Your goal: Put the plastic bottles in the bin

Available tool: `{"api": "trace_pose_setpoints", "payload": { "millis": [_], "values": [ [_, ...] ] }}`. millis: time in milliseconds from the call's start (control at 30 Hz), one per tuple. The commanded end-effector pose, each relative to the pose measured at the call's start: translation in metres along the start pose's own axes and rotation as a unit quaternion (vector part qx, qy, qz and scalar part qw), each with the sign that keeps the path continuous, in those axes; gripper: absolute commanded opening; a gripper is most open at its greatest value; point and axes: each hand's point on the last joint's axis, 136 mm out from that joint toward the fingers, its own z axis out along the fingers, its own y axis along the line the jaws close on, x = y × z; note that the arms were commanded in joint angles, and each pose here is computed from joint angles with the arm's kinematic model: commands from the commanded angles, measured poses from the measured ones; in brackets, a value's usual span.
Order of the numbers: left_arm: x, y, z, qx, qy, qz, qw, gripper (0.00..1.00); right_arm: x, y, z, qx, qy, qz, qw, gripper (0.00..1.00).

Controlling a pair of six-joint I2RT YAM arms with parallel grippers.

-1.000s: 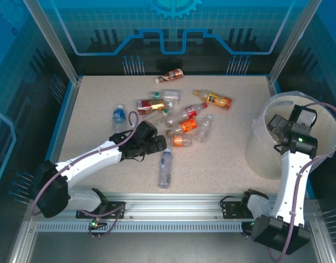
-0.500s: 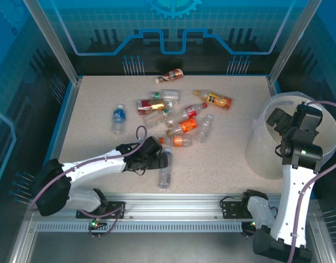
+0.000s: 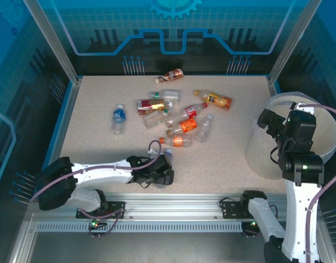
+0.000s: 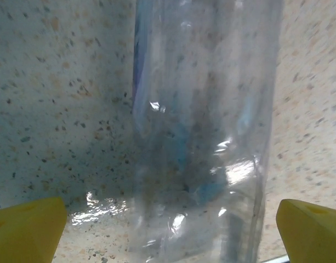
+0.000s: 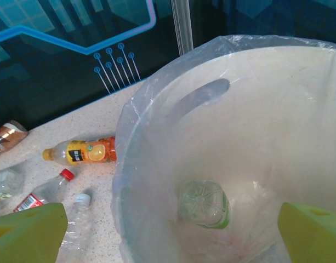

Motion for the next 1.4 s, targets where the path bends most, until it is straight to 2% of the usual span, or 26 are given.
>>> {"api": "trace_pose_setpoints", "payload": {
  "millis": [0,133,300,400,567,767,900,1100,1200,1367],
  "values": [
    [0.0,-0.005,0.006,-0.015,-0.008,0.027,0.999,0.99,-0.012,0.002,-0.014,-0.008,-0.021,0.011,1.0,1.0],
    [0.003,-0.001,0.014,-0.043,0.003,0.022,0.999,0.93,-0.011,0.012,-0.014,-0.031,-0.013,0.0,0.999,1.0],
    [0.007,-0.003,0.021,-0.038,0.011,0.026,0.999,0.69,-0.011,0.024,-0.015,-0.059,-0.009,-0.012,0.998,1.0],
    [0.006,-0.005,0.021,-0.029,0.005,0.033,0.999,0.61,-0.012,0.033,-0.015,-0.079,-0.006,-0.016,0.997,1.0],
    [-0.014,-0.018,0.009,0.016,-0.022,0.036,0.999,0.55,-0.011,0.058,-0.016,-0.135,0.002,-0.03,0.99,1.0],
    [-0.073,-0.039,-0.03,0.103,-0.106,0.024,0.989,0.52,-0.002,0.107,-0.018,-0.25,0.033,-0.046,0.967,1.0],
    [-0.107,-0.06,-0.064,0.181,-0.157,0.025,0.971,0.52,0.007,0.131,-0.019,-0.302,0.058,-0.06,0.95,1.0],
    [-0.145,-0.088,-0.11,0.286,-0.189,0.06,0.937,0.51,0.025,0.164,-0.024,-0.37,0.1,-0.064,0.921,1.0],
    [-0.162,-0.105,-0.135,0.337,-0.218,0.079,0.913,0.51,0.036,0.181,-0.03,-0.407,0.123,-0.076,0.902,1.0],
    [-0.182,-0.139,-0.179,0.43,-0.259,0.111,0.858,0.51,0.046,0.205,-0.034,-0.45,0.152,-0.089,0.876,1.0]
  ]
}}
